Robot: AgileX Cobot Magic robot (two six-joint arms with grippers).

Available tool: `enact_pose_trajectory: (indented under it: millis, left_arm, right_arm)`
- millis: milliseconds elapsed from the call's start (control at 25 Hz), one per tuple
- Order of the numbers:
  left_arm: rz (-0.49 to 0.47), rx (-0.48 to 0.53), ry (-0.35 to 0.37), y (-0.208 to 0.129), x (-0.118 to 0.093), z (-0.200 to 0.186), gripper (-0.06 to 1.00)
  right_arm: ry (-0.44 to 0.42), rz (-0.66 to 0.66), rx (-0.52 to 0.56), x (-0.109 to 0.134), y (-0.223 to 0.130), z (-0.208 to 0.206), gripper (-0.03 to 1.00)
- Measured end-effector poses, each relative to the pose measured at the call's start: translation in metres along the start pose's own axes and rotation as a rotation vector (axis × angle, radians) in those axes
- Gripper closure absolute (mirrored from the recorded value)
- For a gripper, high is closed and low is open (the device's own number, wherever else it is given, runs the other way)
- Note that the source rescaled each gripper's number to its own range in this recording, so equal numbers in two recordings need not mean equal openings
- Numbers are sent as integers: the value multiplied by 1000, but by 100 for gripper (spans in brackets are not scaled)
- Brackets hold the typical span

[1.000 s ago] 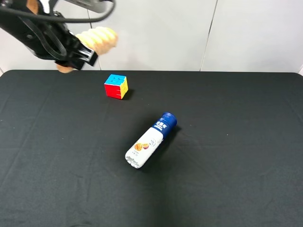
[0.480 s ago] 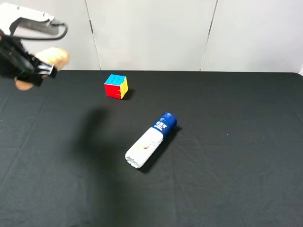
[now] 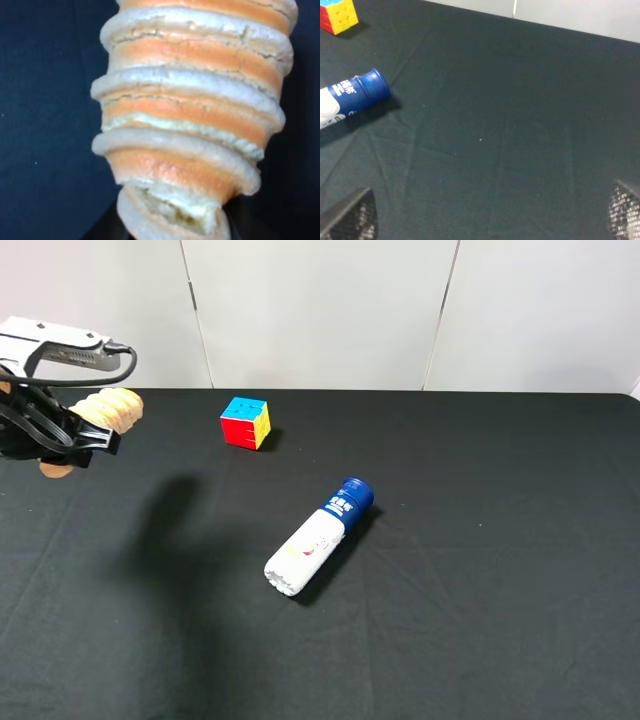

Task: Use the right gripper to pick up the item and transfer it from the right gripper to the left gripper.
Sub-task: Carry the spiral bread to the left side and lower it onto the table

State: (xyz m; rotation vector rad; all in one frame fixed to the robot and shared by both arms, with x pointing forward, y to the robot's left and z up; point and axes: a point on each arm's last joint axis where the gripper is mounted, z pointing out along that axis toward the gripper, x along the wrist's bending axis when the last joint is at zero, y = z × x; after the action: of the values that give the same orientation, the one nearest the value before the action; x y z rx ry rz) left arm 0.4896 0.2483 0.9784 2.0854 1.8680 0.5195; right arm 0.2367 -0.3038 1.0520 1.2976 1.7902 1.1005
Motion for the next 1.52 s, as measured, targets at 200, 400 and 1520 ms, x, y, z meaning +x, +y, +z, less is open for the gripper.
enact_pose_trajectory:
  millis: [200,400,1520]
  left_arm:
    - [5,119,5,-7,-5,34,94]
    - [6,195,4,-13,-8,59,94]
    - [35,150,-20,-10,-11,67,-5]
  right_arm:
    - [0,0,0,0,0,0,-3]
    - [0,0,0,0,0,0,-3]
    - [0,0,0,0,0,0,-3]
